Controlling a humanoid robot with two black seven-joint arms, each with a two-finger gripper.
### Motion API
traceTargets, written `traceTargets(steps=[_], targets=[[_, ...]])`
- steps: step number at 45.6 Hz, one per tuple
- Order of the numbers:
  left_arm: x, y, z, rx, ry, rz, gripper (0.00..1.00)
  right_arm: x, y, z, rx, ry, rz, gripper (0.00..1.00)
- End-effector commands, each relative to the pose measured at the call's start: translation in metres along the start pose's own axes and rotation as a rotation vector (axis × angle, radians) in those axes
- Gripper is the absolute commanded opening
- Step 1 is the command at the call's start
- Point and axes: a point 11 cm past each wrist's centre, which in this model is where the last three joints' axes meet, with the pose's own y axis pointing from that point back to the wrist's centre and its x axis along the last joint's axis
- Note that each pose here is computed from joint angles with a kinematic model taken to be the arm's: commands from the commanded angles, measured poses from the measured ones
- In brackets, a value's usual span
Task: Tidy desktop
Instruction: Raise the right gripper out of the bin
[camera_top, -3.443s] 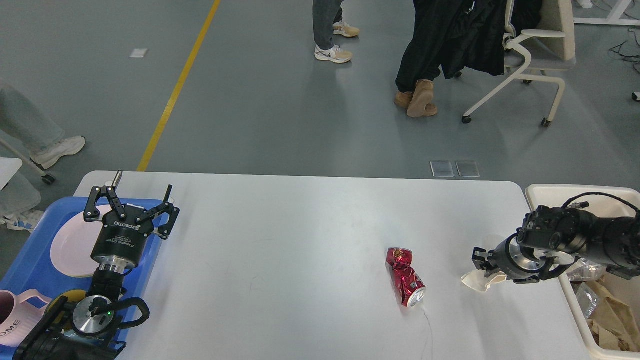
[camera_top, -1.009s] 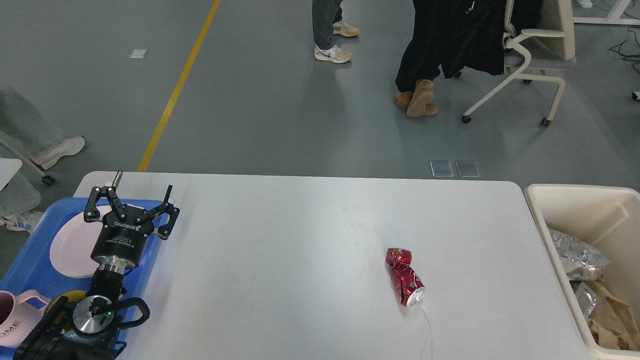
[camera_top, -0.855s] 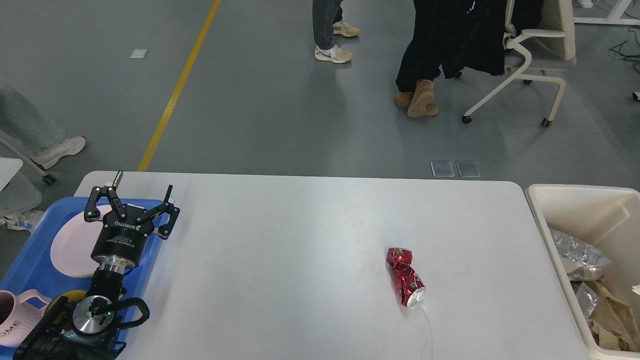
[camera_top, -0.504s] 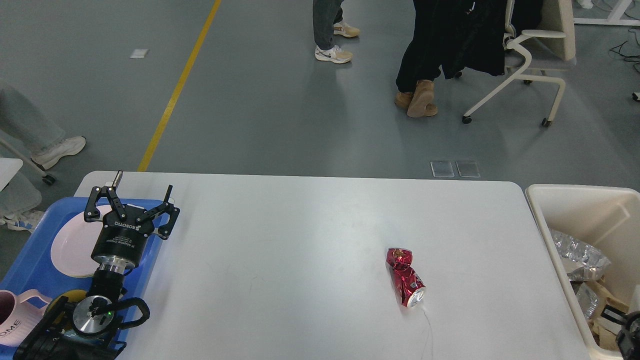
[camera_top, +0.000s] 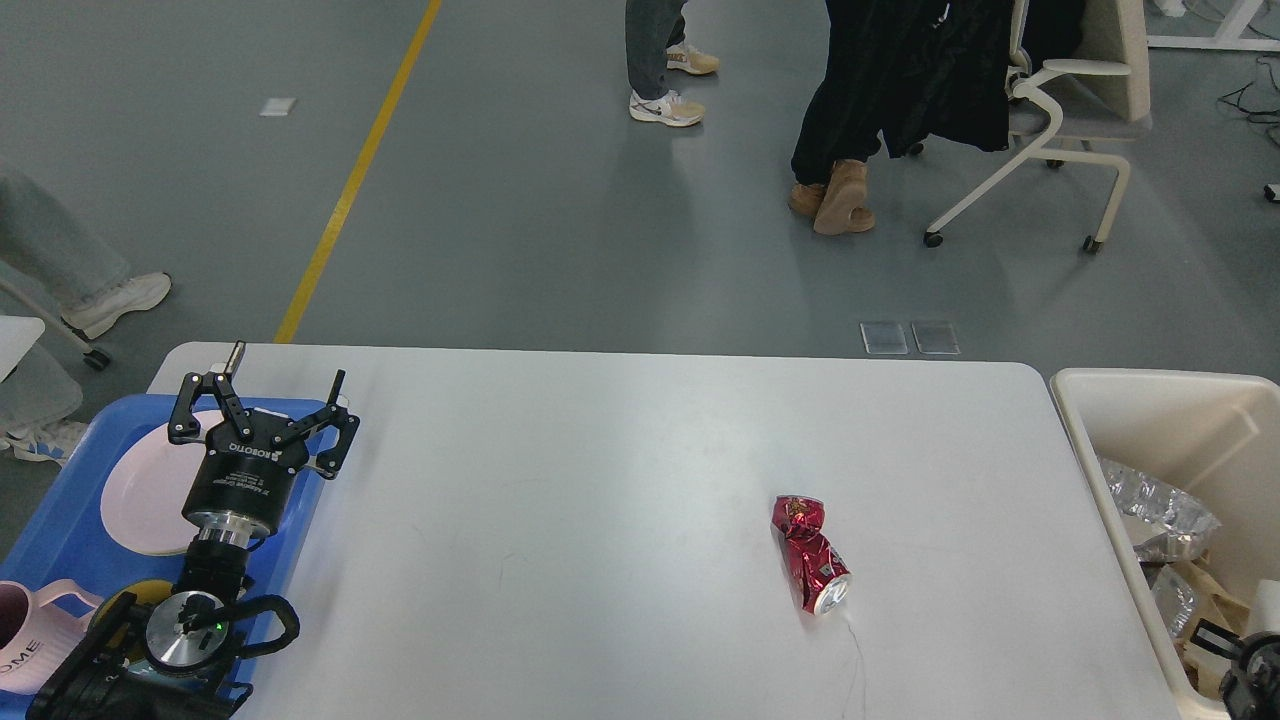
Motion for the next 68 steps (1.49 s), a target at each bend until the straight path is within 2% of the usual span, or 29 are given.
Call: traceTargets(steps=[1,4,35,39,47,52,54,60,68], targets=[[0.000,0.000,0.000,0.000,0.000,0.000,0.96,0.014,0.001,-0.003,0.009,-0.008,0.130,0.81],[0.000,0.000,0.000,0.000,0.000,-0.002,0.96,0.019,0.002,-0.006,0.016,-0.012,0.183,1.00],[0.000,0.000,0.000,0.000,0.000,0.000,0.96,0.028,0.003,-0.006,0.019,-0.017,0.201,1.00],[0.000,0.000,0.000,0.000,0.000,0.000,0.96,0.039,0.004,-0.010,0.023,-0.030,0.170,1.00],[0.000,0.000,0.000,0.000,0.000,-0.002,0.96,0.099,0.016,-0.007,-0.004,-0.060,0.015,1.00],[0.000,0.000,0.000,0.000,0.000,-0.002,0.96,0.132,0.034,-0.003,-0.057,-0.029,-0.067,1.00],[0.000,0.000,0.000,0.000,0.000,-0.002,0.96,0.152,0.052,-0.015,-0.047,0.053,-0.086,1.00],[0.000,0.000,0.000,0.000,0.000,-0.002,0.96,0.177,0.104,-0.052,0.027,0.175,-0.153,1.00],[0.000,0.000,0.000,0.000,0.000,-0.002,0.96,0.216,0.193,-0.109,0.037,0.371,-0.193,1.00]])
